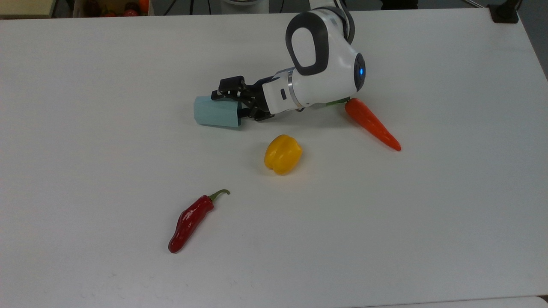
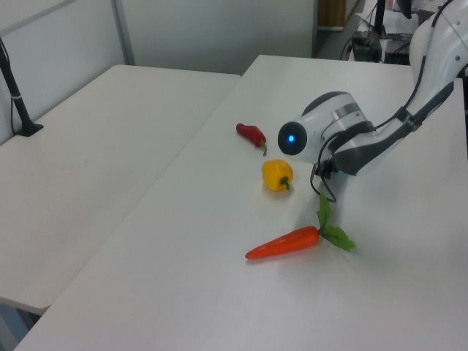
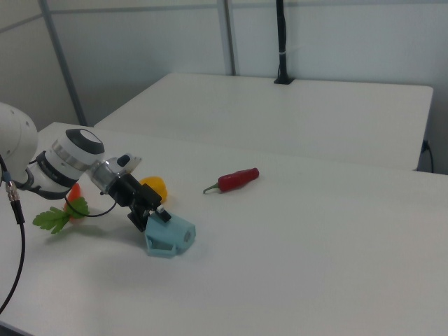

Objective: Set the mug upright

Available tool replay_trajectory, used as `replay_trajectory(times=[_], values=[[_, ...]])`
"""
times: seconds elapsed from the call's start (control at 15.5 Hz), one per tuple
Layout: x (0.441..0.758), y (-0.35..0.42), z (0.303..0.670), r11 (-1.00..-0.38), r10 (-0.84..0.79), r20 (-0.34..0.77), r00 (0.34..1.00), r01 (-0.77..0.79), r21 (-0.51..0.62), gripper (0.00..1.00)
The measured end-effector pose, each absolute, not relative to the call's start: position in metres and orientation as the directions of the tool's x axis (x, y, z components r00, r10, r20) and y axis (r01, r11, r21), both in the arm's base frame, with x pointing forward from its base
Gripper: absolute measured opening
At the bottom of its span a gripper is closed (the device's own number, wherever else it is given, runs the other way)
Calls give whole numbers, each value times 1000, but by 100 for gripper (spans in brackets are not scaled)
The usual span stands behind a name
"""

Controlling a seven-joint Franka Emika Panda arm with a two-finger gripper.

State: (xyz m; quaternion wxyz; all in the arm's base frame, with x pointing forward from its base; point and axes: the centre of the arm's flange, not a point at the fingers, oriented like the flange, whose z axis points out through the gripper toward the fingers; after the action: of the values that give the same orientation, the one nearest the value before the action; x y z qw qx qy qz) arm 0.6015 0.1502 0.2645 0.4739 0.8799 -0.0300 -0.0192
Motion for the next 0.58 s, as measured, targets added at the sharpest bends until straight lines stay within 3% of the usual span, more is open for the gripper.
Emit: replay_trajectory(times=[0.13, 0.45, 0.58], values=[[600, 145, 264, -519, -92, -14, 996, -36, 854, 93], [595, 136, 266, -475, -120, -31, 992, -30, 880, 37], [597, 132, 275, -461, -121, -22, 992, -36, 886, 23]])
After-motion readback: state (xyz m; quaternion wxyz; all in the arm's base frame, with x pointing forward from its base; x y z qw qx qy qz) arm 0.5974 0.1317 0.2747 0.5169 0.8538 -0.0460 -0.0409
